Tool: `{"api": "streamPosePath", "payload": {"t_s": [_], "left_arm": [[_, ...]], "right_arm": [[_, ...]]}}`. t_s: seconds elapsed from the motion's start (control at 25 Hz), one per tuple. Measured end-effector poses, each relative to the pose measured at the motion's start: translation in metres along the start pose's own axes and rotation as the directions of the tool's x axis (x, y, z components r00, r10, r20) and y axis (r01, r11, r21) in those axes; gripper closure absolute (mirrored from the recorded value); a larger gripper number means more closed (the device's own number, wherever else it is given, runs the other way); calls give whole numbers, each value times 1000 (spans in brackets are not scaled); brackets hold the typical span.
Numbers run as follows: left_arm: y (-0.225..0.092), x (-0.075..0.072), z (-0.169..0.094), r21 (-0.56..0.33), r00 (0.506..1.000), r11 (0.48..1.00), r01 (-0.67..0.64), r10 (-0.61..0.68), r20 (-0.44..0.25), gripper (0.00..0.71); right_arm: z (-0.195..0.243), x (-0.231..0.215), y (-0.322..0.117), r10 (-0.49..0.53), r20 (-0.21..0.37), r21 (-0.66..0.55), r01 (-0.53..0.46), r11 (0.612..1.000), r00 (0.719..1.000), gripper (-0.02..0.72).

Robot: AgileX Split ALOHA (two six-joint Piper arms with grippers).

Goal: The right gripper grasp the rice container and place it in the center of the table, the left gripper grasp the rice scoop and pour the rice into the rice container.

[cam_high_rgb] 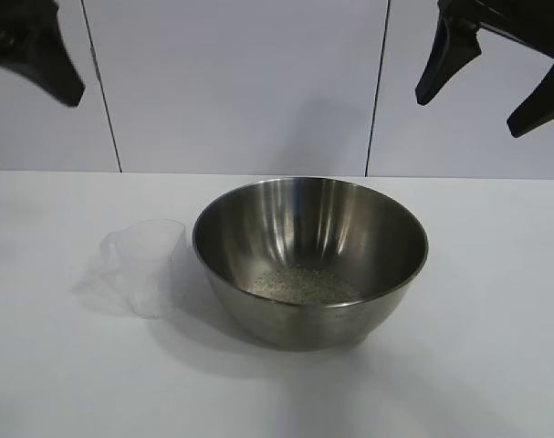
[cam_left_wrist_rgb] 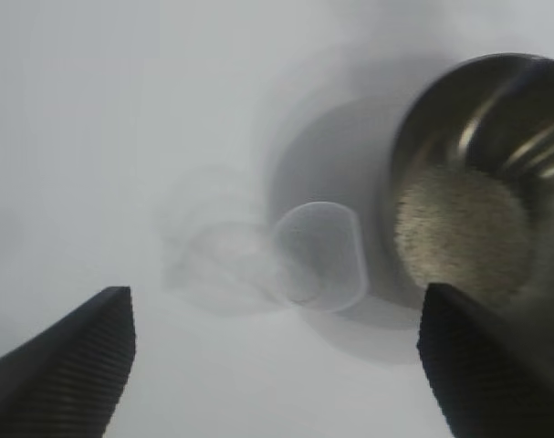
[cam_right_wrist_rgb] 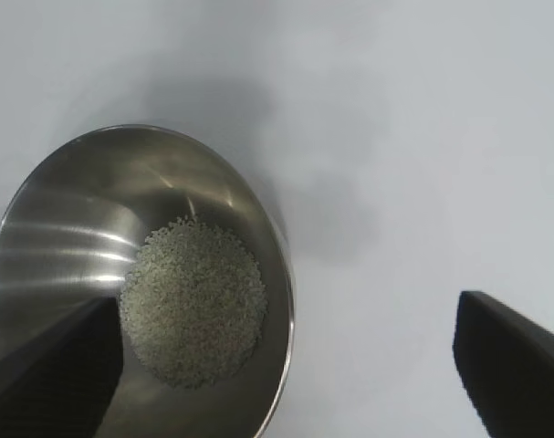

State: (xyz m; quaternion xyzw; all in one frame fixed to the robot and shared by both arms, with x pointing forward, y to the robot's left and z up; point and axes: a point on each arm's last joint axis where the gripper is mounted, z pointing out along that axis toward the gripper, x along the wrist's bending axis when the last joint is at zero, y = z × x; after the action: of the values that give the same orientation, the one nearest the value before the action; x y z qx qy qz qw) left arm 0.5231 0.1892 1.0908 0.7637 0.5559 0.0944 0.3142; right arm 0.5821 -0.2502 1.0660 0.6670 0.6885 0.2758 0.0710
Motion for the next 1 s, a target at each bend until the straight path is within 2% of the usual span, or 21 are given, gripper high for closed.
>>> {"api": "streamPosePath", "payload": {"t_s": [0.08,0.28,0.64,1.0], "left_arm": [[12,-5,2,44,999,999,9,-11,44,98],[32,-6,25,122,995,992,34,-45,85,98],[37,-3,74,233,980,967,105,-140,139,98],[36,-3,82,244,976,962,122,-161,146,98]], "right_arm": [[0,0,0,0,0,1,0,1000,1000,21],[0,0,-1,-1,-1,8,1,1000,1000,21],[0,2,-2,17,-25,20,-16,1000,1000,21],[0,2,-2,17,-26,23,-17,1000,1000,21]]}}
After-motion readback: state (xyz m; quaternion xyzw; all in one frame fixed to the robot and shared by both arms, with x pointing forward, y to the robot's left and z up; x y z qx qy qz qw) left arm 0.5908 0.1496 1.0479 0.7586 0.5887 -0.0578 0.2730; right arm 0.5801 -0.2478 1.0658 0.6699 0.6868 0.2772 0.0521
